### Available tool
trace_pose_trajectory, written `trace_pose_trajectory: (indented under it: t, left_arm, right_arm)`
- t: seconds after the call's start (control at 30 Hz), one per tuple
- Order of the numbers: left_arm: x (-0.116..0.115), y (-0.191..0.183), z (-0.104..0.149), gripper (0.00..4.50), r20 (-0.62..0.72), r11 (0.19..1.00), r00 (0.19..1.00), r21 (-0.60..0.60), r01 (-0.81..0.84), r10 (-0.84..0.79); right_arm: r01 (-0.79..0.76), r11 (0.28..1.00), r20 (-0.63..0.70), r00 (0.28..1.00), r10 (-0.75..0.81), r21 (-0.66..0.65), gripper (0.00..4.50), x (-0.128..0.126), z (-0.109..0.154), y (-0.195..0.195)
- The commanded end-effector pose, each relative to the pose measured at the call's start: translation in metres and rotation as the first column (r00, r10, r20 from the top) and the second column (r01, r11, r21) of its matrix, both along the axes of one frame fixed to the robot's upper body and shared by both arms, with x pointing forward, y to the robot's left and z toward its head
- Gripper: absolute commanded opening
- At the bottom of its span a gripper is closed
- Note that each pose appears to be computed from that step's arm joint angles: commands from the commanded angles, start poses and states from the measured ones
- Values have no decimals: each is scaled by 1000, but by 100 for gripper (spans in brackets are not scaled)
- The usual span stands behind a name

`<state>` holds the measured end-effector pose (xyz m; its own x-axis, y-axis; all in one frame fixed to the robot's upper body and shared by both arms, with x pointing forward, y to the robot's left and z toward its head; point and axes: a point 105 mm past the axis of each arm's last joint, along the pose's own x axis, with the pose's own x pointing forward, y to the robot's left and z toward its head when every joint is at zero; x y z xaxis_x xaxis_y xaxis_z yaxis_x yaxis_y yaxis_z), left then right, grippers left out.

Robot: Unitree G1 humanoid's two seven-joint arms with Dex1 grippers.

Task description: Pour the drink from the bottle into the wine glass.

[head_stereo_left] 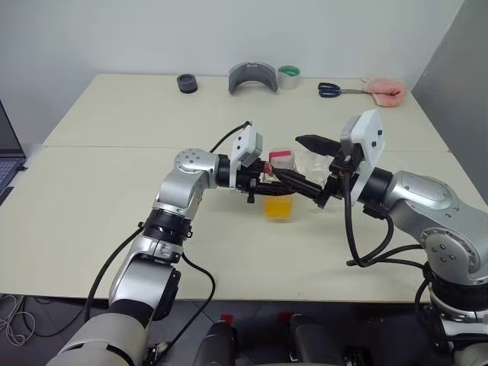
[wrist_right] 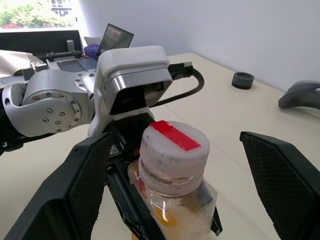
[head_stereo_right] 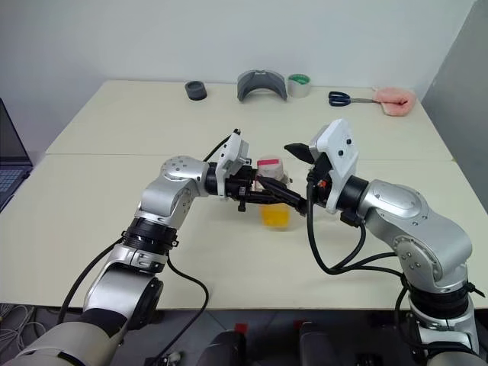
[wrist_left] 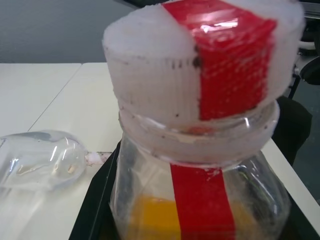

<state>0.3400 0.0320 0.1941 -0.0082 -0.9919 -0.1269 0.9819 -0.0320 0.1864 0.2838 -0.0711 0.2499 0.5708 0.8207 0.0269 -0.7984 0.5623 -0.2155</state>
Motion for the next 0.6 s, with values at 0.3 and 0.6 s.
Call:
trace_pose_trajectory:
  t: [0.3,0.6]
  left_arm:
    - [-5,-3,11,176,62,999,998,-15,32,-31]
    - [-6,-3,10,176,61,999,998,-15,37,-36]
  right_arm:
    - [-43,999,27,999,43,19,450,0,17,-1]
    - [-82,997,-26,996,82,-10,450,0,10,3]
